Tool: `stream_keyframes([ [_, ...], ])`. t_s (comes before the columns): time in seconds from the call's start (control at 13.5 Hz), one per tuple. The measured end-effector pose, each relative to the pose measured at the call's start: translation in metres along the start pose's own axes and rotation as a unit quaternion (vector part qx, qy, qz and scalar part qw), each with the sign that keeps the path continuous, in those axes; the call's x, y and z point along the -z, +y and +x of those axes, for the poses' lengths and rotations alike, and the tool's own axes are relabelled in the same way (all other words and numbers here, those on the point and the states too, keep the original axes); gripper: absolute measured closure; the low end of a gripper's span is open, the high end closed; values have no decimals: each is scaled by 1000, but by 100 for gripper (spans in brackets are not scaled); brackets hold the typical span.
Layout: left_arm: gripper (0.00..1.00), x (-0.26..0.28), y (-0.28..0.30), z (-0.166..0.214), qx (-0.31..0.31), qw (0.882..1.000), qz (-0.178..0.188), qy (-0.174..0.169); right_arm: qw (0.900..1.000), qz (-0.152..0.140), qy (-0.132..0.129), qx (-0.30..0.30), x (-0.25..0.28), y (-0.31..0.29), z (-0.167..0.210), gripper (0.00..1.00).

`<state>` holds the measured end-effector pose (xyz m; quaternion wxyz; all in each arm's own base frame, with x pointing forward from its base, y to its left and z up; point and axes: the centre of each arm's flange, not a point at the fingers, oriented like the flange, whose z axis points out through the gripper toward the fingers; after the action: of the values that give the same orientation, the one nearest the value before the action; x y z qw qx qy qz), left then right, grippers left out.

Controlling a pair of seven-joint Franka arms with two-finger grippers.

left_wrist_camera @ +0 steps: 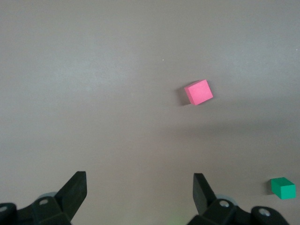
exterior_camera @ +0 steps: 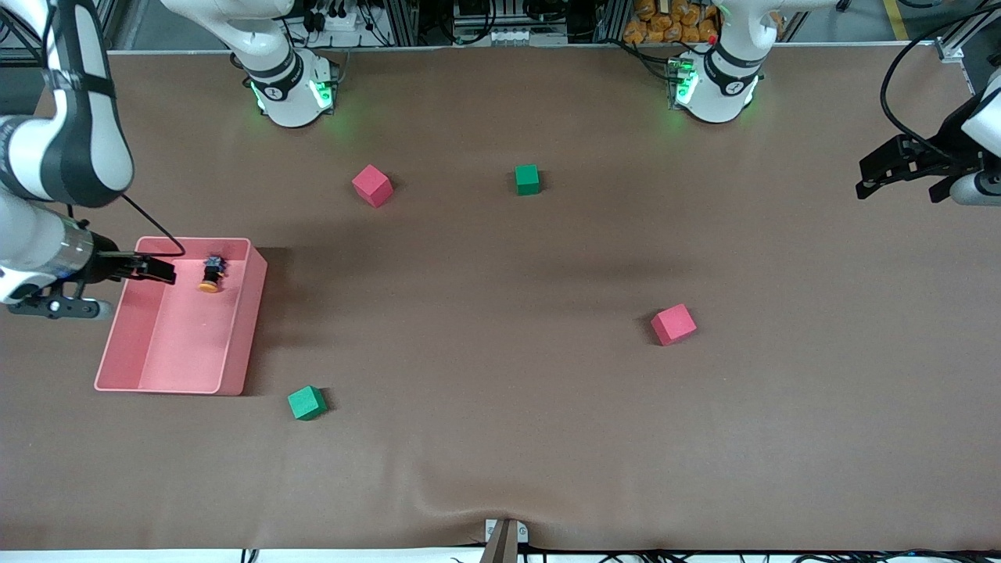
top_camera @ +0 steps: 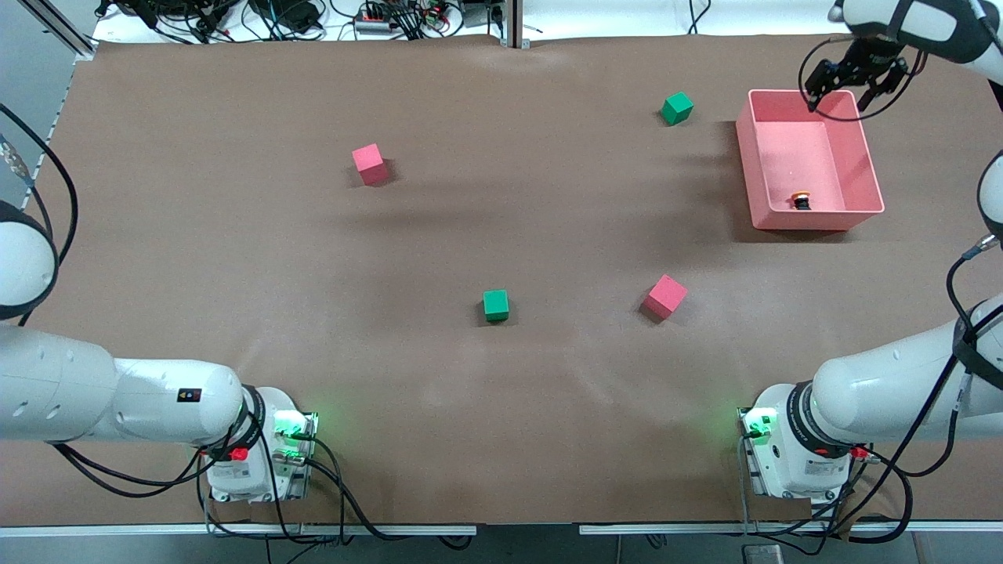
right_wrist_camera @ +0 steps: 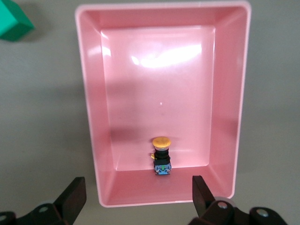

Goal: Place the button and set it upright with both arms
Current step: 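Reach the right gripper into the pink tray toward the yellow button, then close the right gripper around the black body of the button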

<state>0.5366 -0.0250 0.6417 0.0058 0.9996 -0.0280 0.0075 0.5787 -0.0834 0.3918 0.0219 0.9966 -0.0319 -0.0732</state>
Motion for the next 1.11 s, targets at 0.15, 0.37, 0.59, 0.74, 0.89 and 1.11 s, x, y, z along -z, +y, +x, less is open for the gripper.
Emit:
stream_keyframes([
  [0.15, 0, 2, -1, 0, 1, 1000, 0, 2, 1000, 1, -14, -1, -29, 8, 4, 0],
  [0.37, 0, 2, -1, 0, 1, 1000, 0, 1, 1000, 1, -12, -2, -71, 13, 2, 0],
  [0.59, 0, 1, -2, 0, 1, 1000, 0, 0, 1000, 1, 13, 1, -122, 8, -14, 0],
  [0.74, 0, 1, -7, 0, 6, 1000, 0, -2, 1000, 2, 10, 7, -153, 8, -27, 0],
  [0.89, 0, 1, -9, 0, 8, 1000, 0, -2, 1000, 4, 0, 16, -173, 21, -33, 0],
  [1.11, 0, 1, -9, 0, 8, 1000, 0, -2, 1000, 8, -7, 25, -190, 51, -37, 0],
])
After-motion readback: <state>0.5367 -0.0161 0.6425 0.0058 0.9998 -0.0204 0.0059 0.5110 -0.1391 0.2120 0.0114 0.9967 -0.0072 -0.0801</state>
